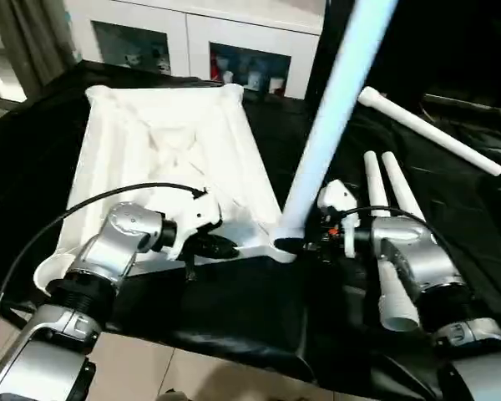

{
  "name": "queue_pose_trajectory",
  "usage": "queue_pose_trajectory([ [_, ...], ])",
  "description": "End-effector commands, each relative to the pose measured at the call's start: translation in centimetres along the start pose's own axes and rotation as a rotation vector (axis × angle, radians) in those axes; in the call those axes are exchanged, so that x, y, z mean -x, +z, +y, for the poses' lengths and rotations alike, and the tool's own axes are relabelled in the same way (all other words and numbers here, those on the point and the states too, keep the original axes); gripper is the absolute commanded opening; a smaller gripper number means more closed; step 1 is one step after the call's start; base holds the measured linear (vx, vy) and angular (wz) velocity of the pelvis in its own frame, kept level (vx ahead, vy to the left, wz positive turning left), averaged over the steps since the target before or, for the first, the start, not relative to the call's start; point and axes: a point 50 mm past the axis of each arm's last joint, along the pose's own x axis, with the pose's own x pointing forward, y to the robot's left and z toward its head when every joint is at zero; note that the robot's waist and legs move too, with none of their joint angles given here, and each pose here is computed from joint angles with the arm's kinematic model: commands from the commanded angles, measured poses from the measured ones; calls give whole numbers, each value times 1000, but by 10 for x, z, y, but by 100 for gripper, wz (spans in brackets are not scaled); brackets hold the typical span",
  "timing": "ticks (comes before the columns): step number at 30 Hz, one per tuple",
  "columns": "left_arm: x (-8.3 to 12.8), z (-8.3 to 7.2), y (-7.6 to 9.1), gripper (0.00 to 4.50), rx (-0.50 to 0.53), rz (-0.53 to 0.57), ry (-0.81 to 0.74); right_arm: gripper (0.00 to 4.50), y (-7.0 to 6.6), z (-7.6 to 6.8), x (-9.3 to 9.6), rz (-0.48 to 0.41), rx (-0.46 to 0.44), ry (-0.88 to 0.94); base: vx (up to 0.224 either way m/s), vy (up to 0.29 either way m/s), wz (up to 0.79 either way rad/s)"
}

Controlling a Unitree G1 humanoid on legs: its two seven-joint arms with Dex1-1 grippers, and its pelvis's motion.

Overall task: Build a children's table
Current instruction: Rotate leg to tighten

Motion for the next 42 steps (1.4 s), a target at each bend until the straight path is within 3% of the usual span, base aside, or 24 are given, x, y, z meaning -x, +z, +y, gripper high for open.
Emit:
queue_pose_trajectory([
  [1, -5, -3, 17, 0, -59, -78, -40, 343, 4, -3, 1, -7, 14, -19, 0, 0, 0],
  [7, -4, -1, 15, 0, -59, -63, -29, 282, 1, -2, 0, 8, 12, -8, 0, 0, 0],
  [16, -5, 2, 12, 0, -22, -60, 38, 273, -11, -3, -6, 22, -41, -73, 0, 0, 0],
  [20, -16, 9, 15, 0, 51, -81, 165, 272, -26, -12, -15, 14, -177, -365, 0, 0, 0],
  [21, -16, 9, 15, 0, 51, -81, 165, 272, -26, -12, -15, 14, -177, -365, 0, 0, 0],
  [25, -44, 20, 22, 0, 167, -70, 393, 272, -36, -14, -37, 47, -323, -649, 0, 0, 0],
  [29, -64, 21, 33, 0, 203, -80, 504, 272, -29, -8, -57, 31, -359, -690, 0, 0, 0],
  [30, -72, 20, 39, 0, 183, -89, 518, 328, -23, -4, -67, 7, -350, -660, 0, 0, 0],
  [32, -74, 20, 41, 0, 166, -91, 512, 342, -21, -3, -69, -4, -333, -643, 0, 0, 0],
  [38, -65, 22, 37, 0, 159, -78, 494, 393, -8, -9, -65, -47, -264, -587, 0, 0, 0],
  [42, -51, 20, 27, 0, 133, -93, 433, 402, 2, -19, -43, -78, -190, -455, 0, 0, 0],
])
